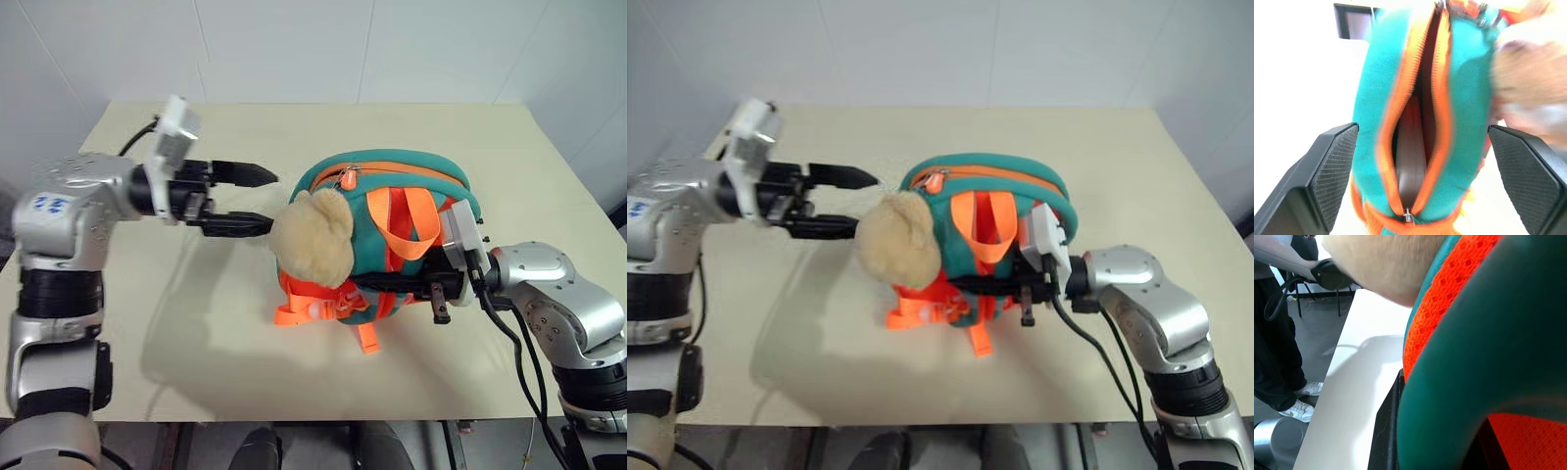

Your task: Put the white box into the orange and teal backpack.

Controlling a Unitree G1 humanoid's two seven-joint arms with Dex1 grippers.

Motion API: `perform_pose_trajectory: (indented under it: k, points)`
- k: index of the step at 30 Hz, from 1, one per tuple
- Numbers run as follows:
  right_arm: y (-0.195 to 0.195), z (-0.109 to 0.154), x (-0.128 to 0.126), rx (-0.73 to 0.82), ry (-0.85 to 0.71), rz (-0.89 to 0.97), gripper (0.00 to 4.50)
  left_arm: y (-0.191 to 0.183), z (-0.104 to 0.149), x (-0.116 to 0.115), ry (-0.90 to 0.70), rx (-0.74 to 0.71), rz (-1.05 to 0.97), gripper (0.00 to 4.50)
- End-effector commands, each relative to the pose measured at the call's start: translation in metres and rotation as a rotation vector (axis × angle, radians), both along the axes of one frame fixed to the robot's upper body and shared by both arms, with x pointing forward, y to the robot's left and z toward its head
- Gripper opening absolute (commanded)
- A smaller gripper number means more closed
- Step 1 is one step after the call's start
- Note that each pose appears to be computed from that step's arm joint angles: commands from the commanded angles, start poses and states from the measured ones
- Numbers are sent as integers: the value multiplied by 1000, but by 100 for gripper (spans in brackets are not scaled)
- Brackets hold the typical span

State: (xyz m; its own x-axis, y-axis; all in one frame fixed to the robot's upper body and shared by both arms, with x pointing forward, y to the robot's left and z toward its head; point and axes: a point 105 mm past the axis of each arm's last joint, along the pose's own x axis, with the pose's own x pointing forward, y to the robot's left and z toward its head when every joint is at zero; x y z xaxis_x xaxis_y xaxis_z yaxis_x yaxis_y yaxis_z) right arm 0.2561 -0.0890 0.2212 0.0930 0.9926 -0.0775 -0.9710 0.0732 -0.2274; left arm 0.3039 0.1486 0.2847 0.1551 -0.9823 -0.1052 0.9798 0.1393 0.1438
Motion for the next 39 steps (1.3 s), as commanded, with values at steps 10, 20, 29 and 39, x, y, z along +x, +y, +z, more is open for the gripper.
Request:
perform_pose_trajectory:
  k: [10, 20, 29, 39]
  points:
    - [-1, 9, -1, 24, -51, 5, 49, -10, 24, -69, -8, -136, 0, 450]
    - [5, 10, 5, 33, -58, 35, 49, -47, 11, -71, 15, -123, 6, 450]
    - [9, 9, 8, 43, -65, 35, 49, -69, -4, -49, 54, -42, 49, 450]
    - [8, 9, 7, 48, -67, 24, 49, -67, 7, -49, 57, -63, 36, 205]
